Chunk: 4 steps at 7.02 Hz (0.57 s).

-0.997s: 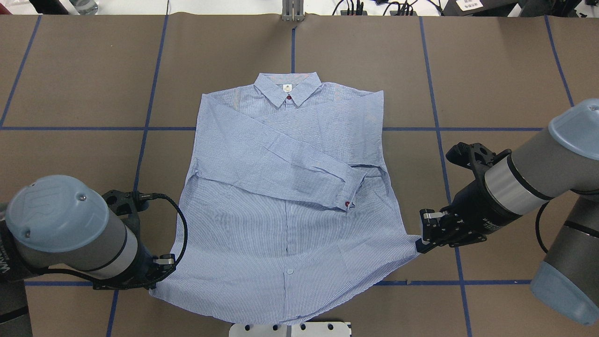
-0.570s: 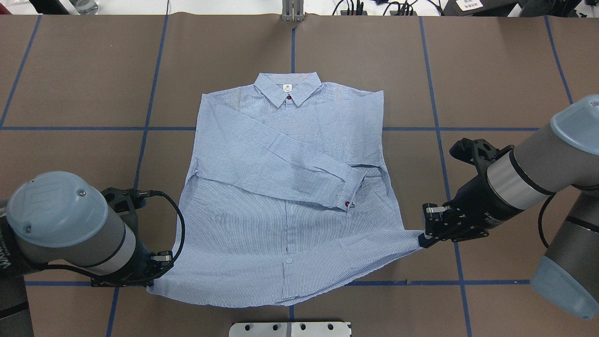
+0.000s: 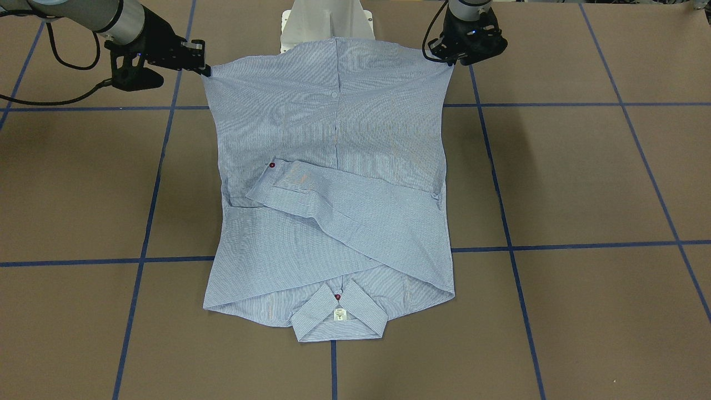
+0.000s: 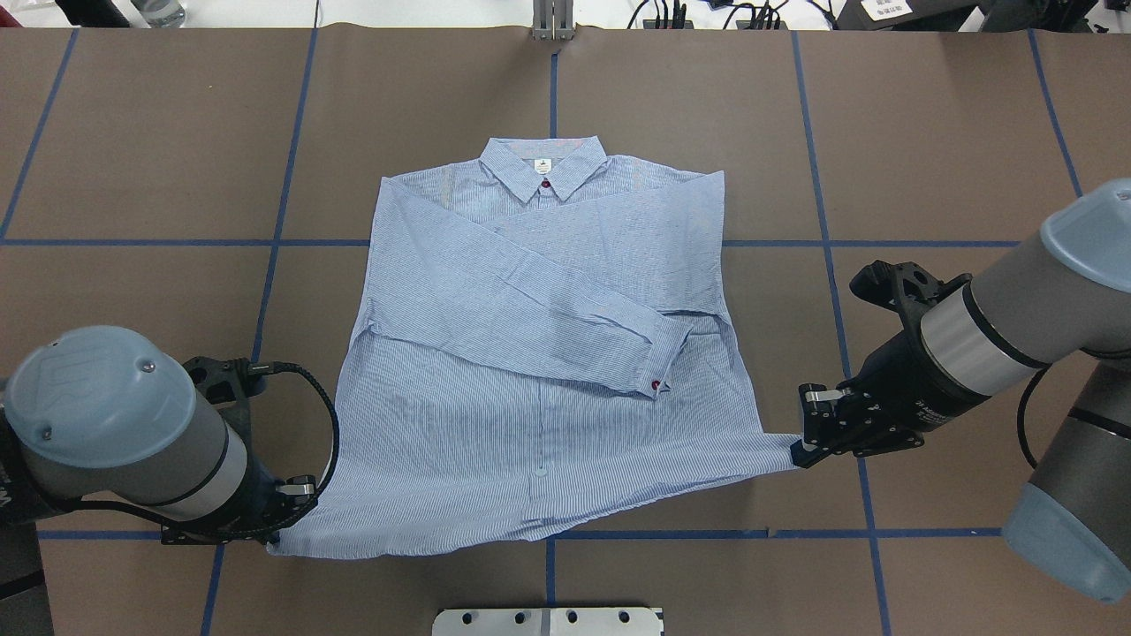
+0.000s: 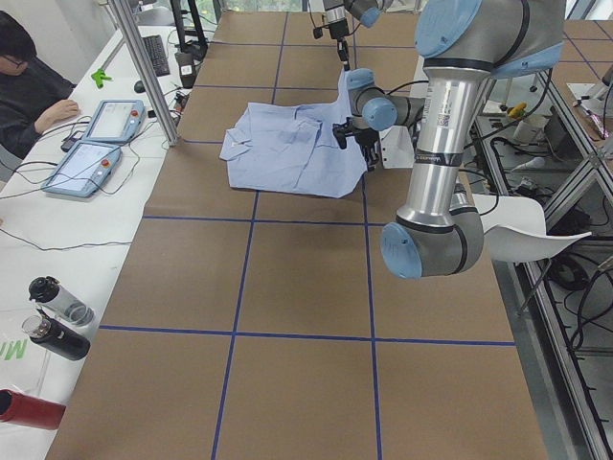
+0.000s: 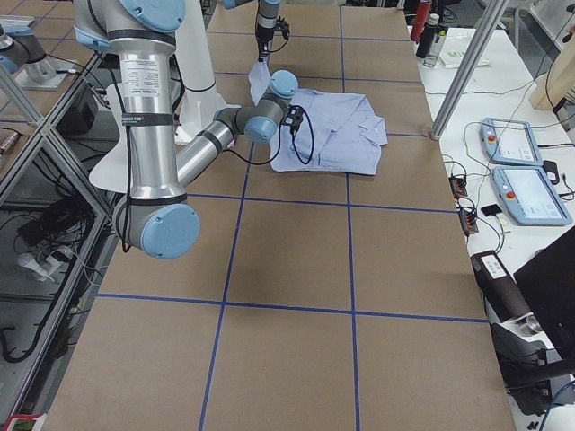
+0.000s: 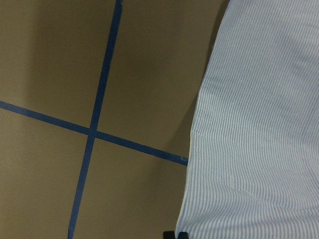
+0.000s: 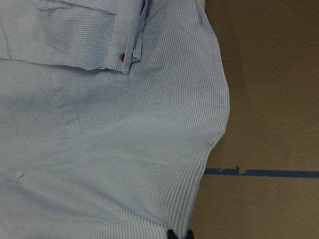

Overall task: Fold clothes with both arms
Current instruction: 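Grasp the hem corners with both grippers and lift them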

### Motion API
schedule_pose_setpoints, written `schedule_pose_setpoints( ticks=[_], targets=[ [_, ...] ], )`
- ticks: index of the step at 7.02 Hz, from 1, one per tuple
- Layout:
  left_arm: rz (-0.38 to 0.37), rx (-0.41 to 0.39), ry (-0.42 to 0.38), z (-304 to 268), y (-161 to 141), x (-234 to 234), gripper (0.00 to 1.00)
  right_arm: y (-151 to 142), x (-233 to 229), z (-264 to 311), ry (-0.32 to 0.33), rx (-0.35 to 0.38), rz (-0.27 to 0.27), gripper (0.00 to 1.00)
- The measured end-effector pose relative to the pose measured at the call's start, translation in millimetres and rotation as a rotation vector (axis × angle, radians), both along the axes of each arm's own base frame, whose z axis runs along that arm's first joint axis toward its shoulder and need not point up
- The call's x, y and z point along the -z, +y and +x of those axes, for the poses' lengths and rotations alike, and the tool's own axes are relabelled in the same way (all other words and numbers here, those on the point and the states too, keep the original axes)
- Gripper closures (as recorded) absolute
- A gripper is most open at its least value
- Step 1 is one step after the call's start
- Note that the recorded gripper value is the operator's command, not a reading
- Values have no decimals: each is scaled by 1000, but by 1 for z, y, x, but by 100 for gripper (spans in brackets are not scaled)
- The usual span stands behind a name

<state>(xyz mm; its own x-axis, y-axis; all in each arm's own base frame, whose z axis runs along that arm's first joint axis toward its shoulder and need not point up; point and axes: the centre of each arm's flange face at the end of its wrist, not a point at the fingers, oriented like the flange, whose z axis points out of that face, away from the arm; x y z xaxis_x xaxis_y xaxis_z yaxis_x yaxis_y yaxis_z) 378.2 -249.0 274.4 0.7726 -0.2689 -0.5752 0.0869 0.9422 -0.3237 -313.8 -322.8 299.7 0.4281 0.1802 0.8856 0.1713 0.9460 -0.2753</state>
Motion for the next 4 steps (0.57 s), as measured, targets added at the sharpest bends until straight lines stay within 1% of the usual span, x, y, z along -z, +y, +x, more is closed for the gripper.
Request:
schedule_pose_setpoints(
  ticks=[2,4],
  targets=[
    [-6,-1,0,-1,1,0,100,0,-1,0,1,-1,-1,100],
    [-6,-2,19,-1,-1,7,100,-2,1,1,-1,-4,0,100]
  ],
)
